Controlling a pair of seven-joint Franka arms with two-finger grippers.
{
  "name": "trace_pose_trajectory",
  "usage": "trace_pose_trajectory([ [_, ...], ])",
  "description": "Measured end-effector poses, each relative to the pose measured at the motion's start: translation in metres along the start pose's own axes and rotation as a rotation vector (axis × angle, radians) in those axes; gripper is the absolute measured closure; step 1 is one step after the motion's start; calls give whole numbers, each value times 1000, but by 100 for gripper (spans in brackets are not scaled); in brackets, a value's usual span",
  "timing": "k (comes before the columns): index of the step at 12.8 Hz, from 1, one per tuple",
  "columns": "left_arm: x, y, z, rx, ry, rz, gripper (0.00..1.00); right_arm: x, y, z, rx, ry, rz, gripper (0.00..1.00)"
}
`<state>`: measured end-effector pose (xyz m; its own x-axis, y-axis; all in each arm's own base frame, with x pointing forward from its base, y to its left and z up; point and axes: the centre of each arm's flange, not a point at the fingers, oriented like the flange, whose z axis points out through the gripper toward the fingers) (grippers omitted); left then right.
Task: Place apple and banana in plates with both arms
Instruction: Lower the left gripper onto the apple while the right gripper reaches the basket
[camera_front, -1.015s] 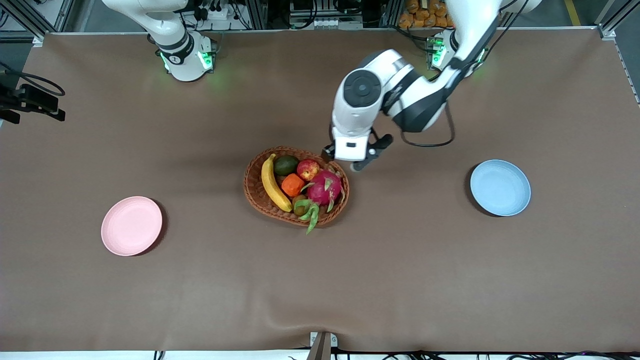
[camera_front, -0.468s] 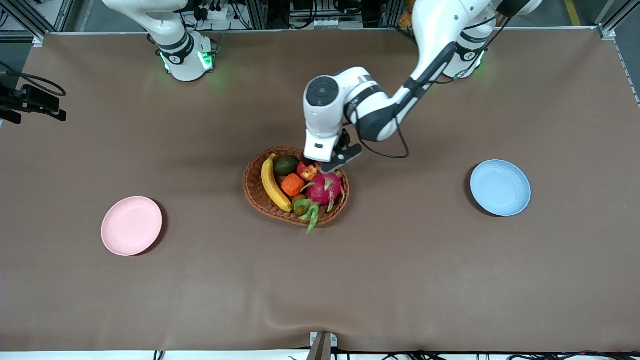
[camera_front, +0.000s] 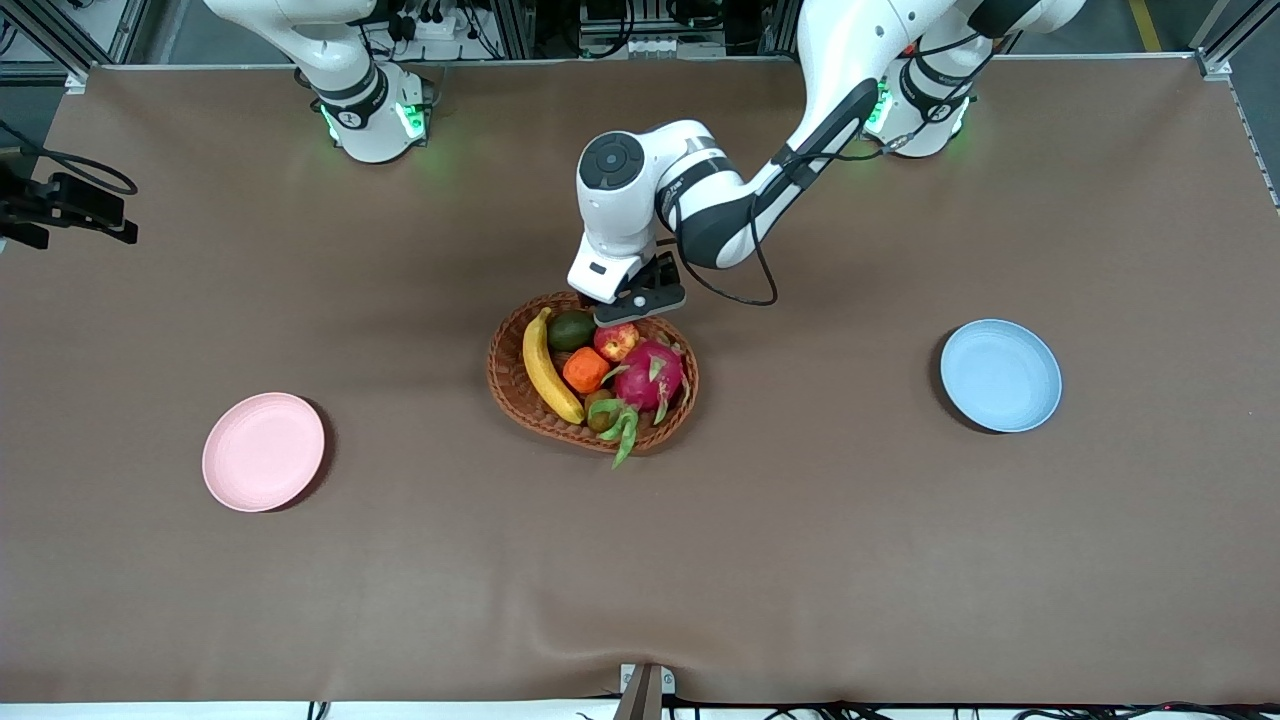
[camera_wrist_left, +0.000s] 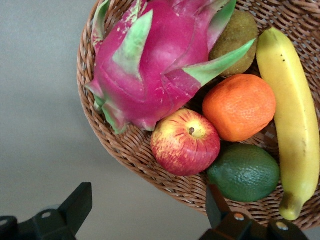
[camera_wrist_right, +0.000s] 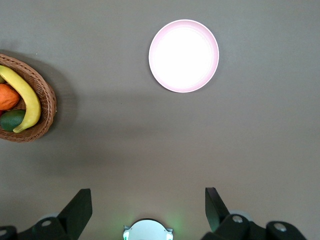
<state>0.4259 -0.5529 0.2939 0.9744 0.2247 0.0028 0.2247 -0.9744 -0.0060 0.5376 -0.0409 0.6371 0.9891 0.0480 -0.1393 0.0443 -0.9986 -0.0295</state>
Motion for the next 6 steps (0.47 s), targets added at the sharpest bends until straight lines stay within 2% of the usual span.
trace_pose_trajectory([
  [6, 5, 12, 18, -22, -18, 142, 0, 2, -2, 11, 2, -19, -4, 0],
])
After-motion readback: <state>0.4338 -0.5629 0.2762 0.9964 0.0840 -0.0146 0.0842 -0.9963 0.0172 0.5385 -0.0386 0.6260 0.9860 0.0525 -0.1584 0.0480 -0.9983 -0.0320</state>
